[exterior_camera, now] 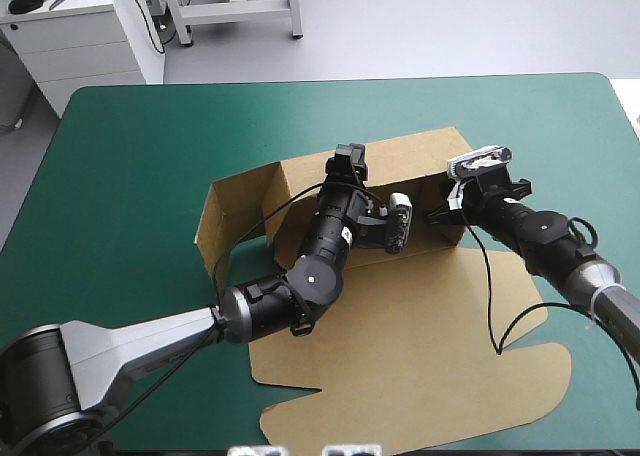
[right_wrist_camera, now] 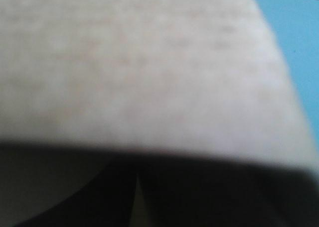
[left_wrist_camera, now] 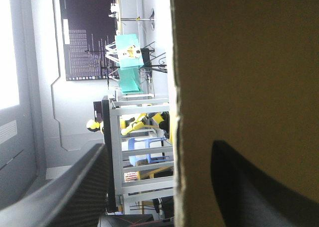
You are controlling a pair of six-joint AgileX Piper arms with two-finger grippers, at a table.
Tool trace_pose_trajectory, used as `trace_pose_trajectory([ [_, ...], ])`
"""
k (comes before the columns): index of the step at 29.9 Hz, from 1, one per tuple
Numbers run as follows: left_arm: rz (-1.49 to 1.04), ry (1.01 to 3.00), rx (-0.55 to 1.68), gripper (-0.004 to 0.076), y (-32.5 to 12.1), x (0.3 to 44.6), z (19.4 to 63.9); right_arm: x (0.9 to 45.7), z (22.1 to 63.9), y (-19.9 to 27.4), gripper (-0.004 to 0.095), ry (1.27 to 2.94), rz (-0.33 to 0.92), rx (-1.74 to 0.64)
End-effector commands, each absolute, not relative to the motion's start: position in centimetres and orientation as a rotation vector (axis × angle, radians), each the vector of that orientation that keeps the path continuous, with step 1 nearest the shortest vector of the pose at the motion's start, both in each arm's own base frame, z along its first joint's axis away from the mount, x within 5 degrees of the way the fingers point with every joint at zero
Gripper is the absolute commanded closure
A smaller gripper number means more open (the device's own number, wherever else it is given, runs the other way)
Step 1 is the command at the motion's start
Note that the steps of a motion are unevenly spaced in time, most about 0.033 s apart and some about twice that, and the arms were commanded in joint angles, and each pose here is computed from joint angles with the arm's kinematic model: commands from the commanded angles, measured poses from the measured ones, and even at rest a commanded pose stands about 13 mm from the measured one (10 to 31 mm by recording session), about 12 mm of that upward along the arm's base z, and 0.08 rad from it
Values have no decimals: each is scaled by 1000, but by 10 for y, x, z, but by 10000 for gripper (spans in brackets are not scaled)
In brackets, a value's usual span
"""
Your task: Fold the box
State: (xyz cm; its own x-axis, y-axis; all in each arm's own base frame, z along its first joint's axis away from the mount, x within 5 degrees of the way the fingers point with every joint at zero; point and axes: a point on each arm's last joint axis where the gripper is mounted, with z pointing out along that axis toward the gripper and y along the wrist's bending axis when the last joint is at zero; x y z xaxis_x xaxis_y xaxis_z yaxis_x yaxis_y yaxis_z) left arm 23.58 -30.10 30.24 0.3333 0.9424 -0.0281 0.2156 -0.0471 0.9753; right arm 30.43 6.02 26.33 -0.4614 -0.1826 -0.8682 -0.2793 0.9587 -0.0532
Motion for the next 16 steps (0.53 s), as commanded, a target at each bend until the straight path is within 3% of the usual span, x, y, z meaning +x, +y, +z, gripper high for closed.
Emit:
trace_pose_trajectory([
  [1,871,1041,1410,241,-305,216,334,309,296,57,927,1961,111,-247],
  [11,891,1019,1376,272,-320,177,338,319,296,53,926,1980,171,-161],
  [13,907,1038,1362,357,-318,177,338,319,296,53,926,1984,188,-144],
  [16,947,1050,1332,574,-316,174,340,319,295,54,925,1988,197,-137],
])
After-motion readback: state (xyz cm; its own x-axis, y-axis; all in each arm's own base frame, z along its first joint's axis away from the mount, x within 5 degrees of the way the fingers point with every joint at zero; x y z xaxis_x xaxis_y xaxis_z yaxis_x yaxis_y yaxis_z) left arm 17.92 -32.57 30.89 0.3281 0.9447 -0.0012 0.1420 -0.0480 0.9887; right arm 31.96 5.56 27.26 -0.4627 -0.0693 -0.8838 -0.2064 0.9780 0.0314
